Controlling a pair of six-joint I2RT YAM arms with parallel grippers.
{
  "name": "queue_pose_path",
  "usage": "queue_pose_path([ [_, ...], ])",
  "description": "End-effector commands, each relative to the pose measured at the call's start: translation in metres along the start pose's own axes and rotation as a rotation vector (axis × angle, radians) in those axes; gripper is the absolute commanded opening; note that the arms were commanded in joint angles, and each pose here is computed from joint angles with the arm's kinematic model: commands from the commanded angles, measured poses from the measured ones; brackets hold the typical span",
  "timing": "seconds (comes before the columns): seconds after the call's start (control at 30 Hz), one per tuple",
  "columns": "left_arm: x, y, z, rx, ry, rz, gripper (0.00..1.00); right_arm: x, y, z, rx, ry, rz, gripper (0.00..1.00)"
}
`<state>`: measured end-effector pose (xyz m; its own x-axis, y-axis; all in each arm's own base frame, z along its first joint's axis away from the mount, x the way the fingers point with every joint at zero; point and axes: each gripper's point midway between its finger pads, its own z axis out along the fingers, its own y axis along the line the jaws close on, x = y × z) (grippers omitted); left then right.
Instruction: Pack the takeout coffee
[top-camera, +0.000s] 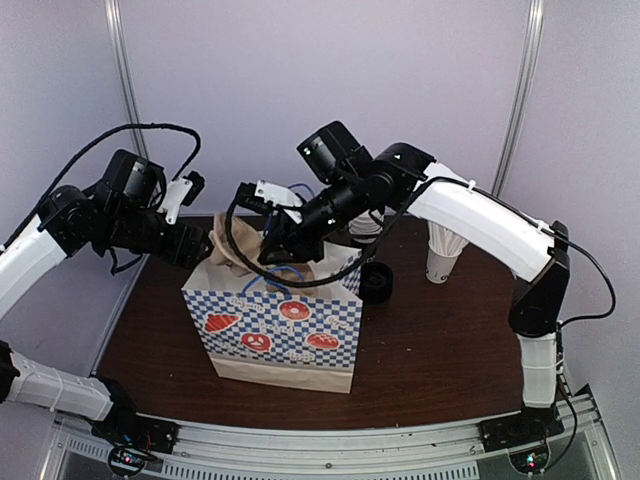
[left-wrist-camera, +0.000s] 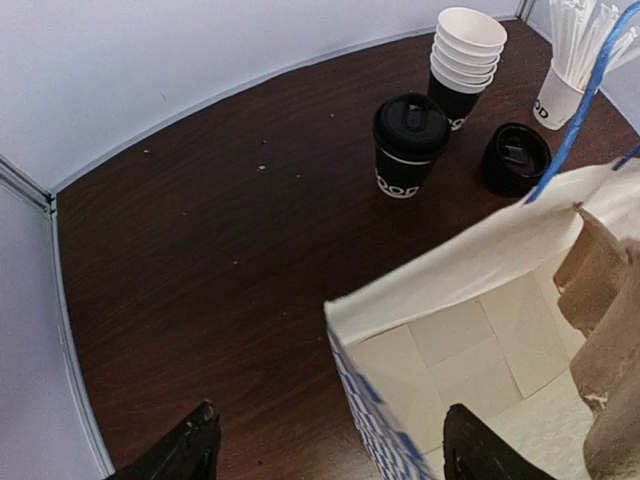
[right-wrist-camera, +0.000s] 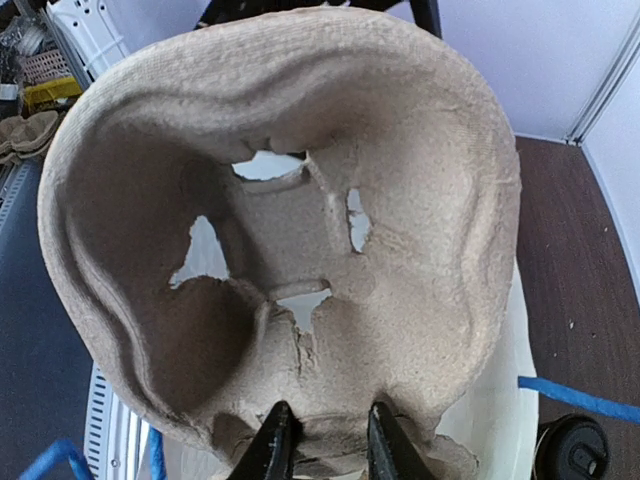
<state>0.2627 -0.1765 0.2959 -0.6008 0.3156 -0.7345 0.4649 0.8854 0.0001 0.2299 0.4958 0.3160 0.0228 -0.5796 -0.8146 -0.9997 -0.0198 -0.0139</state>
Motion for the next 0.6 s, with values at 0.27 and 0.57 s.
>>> queue_pose_path([
  [0.27,-0.022,0.004,-0.007,-0.007,-0.185,-0.032,0.79,0.047,0.023,-0.028,0.127,0.243,-0.023,0.26],
  [0.57,0.005,0.062,-0.030,-0.305,-0.245,-0.174,0.78,0.103,0.034,-0.035,0.116,0.433,0.005,0.26],
])
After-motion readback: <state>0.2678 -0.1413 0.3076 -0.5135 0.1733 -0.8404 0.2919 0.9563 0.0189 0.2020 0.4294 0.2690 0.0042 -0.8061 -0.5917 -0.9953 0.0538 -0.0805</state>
